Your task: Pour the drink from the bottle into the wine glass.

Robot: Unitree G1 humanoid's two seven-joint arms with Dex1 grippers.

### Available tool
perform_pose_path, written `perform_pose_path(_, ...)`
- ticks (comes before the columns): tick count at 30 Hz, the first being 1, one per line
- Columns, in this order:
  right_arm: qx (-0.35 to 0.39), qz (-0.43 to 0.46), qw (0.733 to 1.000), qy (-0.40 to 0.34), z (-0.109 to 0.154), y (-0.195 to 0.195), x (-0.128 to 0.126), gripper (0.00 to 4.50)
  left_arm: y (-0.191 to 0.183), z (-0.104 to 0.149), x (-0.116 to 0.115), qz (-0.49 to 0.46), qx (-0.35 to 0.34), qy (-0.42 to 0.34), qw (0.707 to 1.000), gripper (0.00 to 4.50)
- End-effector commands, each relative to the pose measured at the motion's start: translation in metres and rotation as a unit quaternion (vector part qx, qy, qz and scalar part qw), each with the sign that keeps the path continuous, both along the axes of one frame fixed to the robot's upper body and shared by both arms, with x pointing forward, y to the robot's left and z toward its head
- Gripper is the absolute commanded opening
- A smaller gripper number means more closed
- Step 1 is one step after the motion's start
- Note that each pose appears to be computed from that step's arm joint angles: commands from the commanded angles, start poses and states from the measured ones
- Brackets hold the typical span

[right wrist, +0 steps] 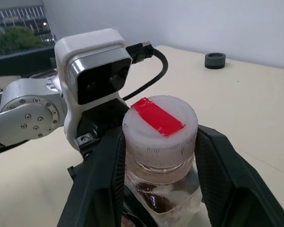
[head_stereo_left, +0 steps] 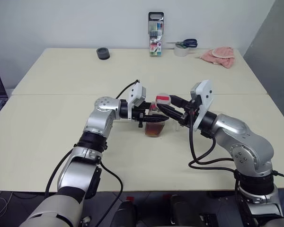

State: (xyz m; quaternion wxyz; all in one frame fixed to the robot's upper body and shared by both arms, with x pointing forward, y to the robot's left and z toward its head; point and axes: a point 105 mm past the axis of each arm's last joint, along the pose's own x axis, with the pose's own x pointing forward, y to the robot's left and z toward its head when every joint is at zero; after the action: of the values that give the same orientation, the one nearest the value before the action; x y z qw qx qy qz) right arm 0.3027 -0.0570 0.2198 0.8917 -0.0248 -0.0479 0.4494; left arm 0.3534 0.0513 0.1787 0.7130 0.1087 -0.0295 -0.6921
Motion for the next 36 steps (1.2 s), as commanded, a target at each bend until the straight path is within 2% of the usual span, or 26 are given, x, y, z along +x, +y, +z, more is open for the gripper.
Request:
perform_pose_path(1,0.015,0.026,0.997,-0.067,0.026,0.007,-0.015,2.09,0.0,0.007,-0.001,0.001,-0.003,-0.02,1.0,1.69)
perform_pose_path(6,0.003,0.023,0.997,-0.077,0.027,0.009,-0.015,3.84,0.0,0.007,-0.002,0.001,-0.004,-0.021,1.0,1.68)
perform_pose_path(15,0.003,0.017,0.997,-0.074,0.026,0.009,-0.012,3.88,0.0,0.01,0.001,0.014,-0.013,-0.024,1.0,1.68)
perform_pose_path(20,-0.014,0.008,0.997,-0.082,0.024,0.0,-0.013,3.88,0.02,0.024,0.03,0.123,-0.061,-0.031,0.99,1.67)
perform_pose_path(26,-0.069,0.056,0.993,-0.081,0.013,0.001,-0.028,3.88,0.083,0.034,0.069,0.318,-0.096,-0.061,0.941,1.67)
perform_pose_path(32,-0.08,0.075,0.991,-0.073,0.004,0.017,-0.025,3.88,0.127,0.036,0.079,0.427,-0.094,-0.096,0.894,1.67)
perform_pose_path(36,-0.071,0.069,0.993,-0.061,-0.001,0.043,-0.003,3.88,0.189,0.039,0.078,0.555,-0.104,-0.123,0.816,1.67)
